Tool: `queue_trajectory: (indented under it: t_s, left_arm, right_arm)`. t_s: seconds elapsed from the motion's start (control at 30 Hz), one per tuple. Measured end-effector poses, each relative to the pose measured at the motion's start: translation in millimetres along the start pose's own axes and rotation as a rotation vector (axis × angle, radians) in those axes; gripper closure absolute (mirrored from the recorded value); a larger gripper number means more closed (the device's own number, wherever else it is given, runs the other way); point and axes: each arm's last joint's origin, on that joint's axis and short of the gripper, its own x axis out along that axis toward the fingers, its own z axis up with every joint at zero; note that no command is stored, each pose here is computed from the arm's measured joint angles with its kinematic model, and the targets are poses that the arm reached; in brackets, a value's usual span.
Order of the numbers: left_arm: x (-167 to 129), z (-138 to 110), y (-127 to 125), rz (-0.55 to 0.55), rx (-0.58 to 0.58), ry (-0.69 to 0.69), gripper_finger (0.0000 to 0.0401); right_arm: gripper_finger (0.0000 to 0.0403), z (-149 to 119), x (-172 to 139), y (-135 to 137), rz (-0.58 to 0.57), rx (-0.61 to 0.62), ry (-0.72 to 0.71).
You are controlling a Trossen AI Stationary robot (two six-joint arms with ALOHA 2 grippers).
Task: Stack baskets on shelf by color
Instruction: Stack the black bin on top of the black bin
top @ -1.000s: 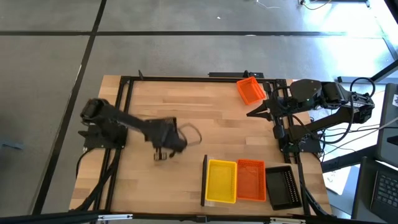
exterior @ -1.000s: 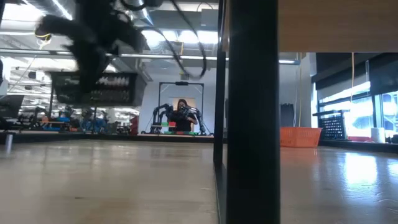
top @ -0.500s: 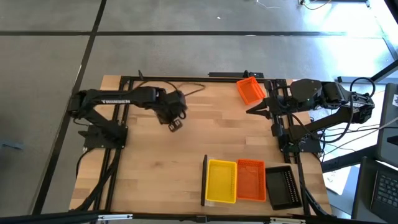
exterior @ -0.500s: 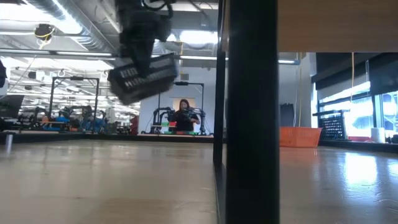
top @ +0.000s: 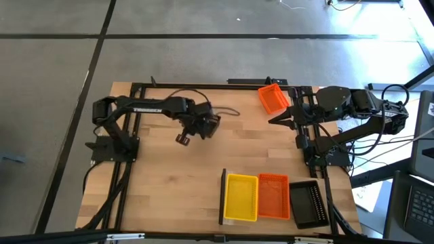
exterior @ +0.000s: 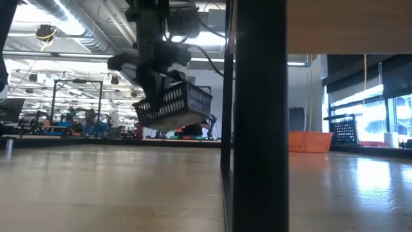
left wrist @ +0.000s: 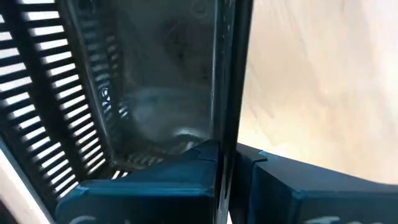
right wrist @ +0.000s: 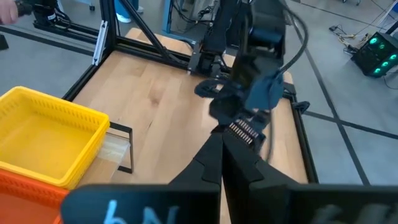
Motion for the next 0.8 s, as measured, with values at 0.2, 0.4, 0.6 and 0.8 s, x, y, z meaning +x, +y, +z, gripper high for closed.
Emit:
queue_trajectory:
  t_s: [0.2,0.4,0.6,0.8]
  left_arm:
    - [28,9,-6,0.008,0.168,0.093,0.0401]
    - [51,16,-16,-0.017,0.253,0.163,0.0401]
    - [58,20,-23,-0.005,0.249,0.195,0.0401]
    - [57,24,-28,0.032,0.310,0.220,0.0385]
  right_arm:
    - [0.0402,1,0,0,-0.003,0.023,-0.009]
    - [0.0402,2,0,0,-0.005,0.019,-0.023]
    - [0.0402,2,0,0,-0.005,0.018,-0.023]
    - [0.0402,2,0,0,-0.003,0.018,-0.023]
